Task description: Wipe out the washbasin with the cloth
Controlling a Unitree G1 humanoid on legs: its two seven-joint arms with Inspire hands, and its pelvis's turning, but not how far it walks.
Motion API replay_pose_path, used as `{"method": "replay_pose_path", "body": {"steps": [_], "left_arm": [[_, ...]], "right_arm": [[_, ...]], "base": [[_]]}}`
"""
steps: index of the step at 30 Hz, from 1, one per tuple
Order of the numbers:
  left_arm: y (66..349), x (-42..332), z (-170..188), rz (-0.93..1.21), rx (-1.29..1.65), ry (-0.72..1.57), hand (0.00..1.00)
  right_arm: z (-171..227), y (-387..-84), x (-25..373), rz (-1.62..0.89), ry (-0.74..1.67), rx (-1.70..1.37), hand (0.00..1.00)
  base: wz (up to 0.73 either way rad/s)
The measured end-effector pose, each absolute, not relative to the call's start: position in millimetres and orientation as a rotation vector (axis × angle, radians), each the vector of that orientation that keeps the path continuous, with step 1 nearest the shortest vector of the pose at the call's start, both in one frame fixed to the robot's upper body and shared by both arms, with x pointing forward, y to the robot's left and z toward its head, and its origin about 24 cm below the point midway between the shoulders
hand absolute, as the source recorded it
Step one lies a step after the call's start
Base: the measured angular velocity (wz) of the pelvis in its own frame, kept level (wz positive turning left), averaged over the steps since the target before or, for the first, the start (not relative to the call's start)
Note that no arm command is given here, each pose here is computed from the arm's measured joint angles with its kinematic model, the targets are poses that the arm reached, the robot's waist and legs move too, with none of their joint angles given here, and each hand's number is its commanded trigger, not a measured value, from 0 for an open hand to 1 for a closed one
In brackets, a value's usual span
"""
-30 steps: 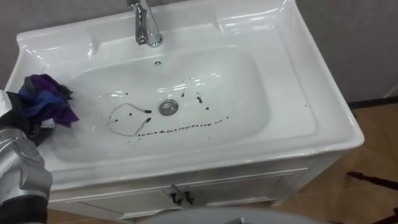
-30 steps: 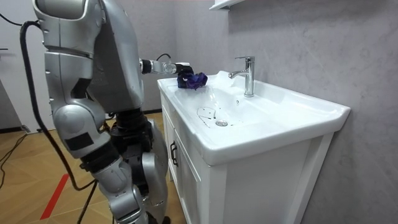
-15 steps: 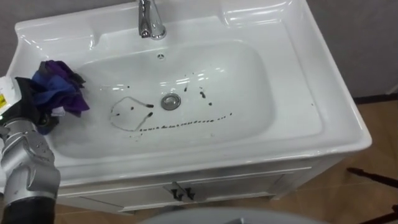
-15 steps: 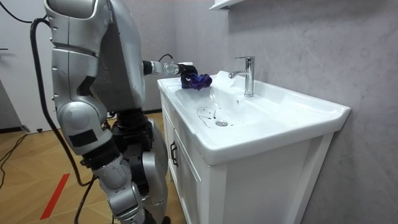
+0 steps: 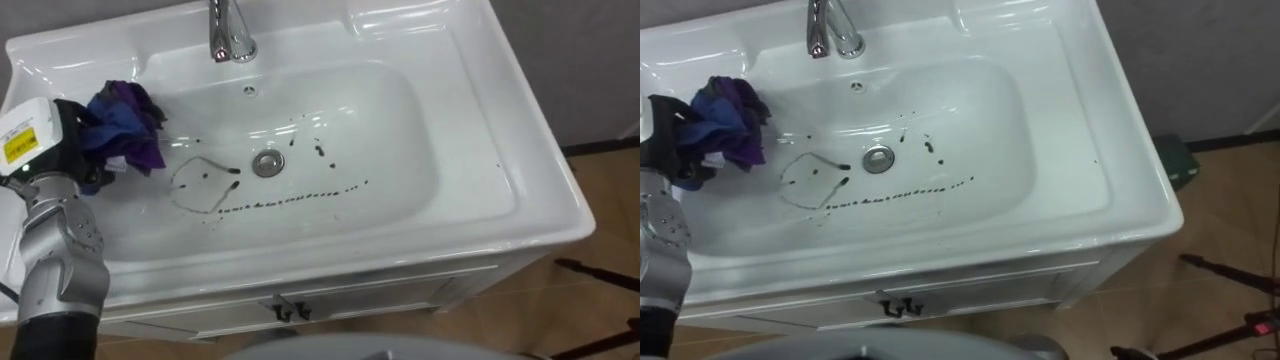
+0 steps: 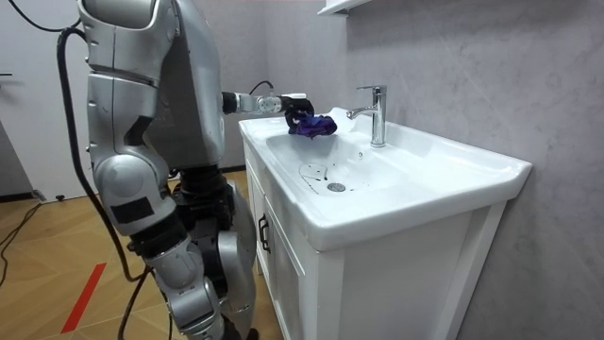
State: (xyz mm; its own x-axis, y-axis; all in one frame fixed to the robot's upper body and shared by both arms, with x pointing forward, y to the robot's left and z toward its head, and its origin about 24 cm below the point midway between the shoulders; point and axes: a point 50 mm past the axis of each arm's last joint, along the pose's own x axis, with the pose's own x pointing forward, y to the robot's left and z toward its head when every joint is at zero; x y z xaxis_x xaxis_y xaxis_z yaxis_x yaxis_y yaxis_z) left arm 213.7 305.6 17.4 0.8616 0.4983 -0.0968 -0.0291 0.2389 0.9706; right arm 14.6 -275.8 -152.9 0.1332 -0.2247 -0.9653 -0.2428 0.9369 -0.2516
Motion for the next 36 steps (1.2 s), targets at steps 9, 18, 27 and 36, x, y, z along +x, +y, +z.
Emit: {"method": "replay_pose_path", "body": {"steps": [9,18,27,36], "left_arm": [[302.0,214.9,15.7,0.354,1.292,0.430,1.00],[283.9,219.1,5.8,0.216,1.289,0.440,1.00],[270.7,213.9,-20.8,0.039,1.292,0.528,1.00],[276.7,202.5,-43.6,-0.055,1.379,0.662,1.00]], "right_arm": [[-153.9,-275.7,11.8,0.025,1.463,-0.377,0.00],[-154.0,-275.5,17.0,0.044,1.449,-0.372,0.00],[-154.9,-276.3,23.1,0.068,1.447,-0.409,0.00],[-155.3,-277.7,25.3,0.081,1.467,-0.430,0.00]], "base": [[0.00],[0.01],[-0.04],[-0.12]]}}
